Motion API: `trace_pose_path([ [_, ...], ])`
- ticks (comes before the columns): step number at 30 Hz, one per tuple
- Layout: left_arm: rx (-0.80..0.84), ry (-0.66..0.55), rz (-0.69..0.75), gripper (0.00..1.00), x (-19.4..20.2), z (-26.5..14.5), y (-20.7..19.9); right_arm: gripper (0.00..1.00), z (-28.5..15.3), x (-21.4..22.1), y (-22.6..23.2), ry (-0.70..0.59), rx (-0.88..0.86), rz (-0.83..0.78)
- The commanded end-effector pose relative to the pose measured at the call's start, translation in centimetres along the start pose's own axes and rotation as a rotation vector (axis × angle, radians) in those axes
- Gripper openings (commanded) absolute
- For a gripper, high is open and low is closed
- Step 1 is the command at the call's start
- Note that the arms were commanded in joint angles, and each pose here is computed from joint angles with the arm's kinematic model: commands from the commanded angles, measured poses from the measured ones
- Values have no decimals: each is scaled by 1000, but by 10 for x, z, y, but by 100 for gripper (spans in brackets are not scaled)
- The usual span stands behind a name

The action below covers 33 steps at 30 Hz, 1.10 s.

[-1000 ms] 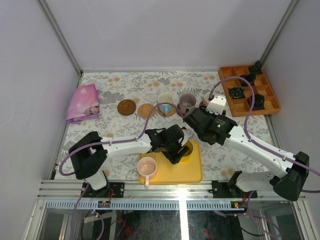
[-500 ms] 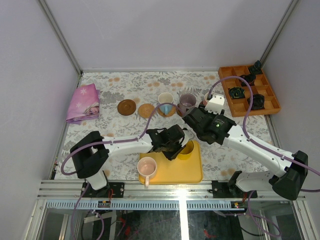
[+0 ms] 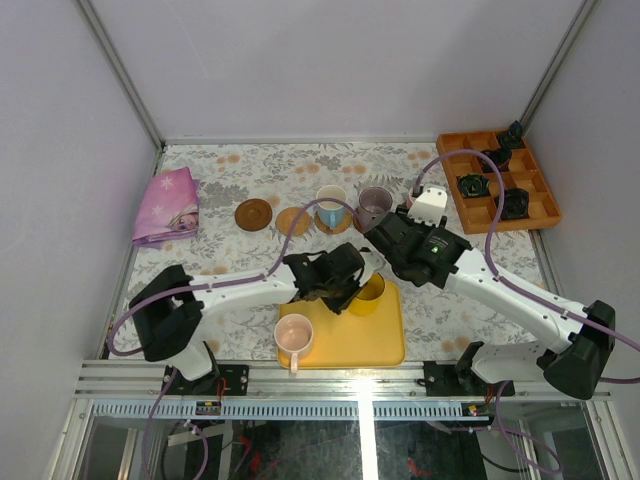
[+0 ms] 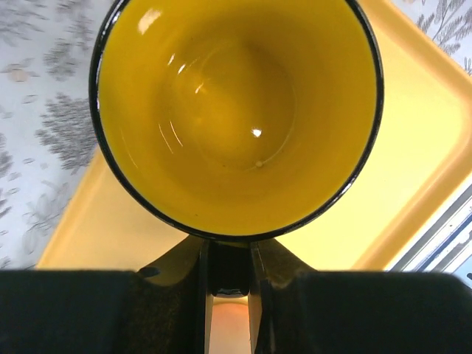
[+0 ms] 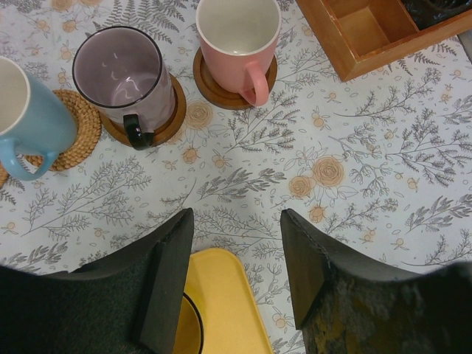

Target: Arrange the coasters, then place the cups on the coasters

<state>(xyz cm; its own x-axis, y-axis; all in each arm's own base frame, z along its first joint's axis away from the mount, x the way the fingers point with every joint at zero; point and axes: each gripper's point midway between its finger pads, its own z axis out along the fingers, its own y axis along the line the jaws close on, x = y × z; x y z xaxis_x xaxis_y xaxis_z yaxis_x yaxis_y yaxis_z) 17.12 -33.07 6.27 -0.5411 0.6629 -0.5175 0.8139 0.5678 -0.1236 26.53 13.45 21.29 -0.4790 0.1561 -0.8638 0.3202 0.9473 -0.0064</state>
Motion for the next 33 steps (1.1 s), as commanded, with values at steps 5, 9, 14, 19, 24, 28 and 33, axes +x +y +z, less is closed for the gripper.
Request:
trace_pose_path([
  [5,-142,-312,-157,0,-73,-80,61,55,-2,-35,6,-104,2,52],
  [9,-257,-408,-249,0,-89,-115,102,54,0,-43,11,-134,-5,42],
  [14,-398,-510,-398,0,-97,-140,157,52,4,-57,24,-165,-33,27],
  [19,-493,-561,-578,0,-92,-142,208,51,18,-67,35,-163,-84,18],
  [24,-560,-588,-656,0,-96,-132,239,50,31,-71,41,-150,-98,-9],
  [28,-598,-585,-686,0,-100,-121,257,49,38,-77,43,-160,-108,-11],
  [33,-651,-563,-735,0,-98,-104,277,48,51,-84,42,-159,-114,-9],
])
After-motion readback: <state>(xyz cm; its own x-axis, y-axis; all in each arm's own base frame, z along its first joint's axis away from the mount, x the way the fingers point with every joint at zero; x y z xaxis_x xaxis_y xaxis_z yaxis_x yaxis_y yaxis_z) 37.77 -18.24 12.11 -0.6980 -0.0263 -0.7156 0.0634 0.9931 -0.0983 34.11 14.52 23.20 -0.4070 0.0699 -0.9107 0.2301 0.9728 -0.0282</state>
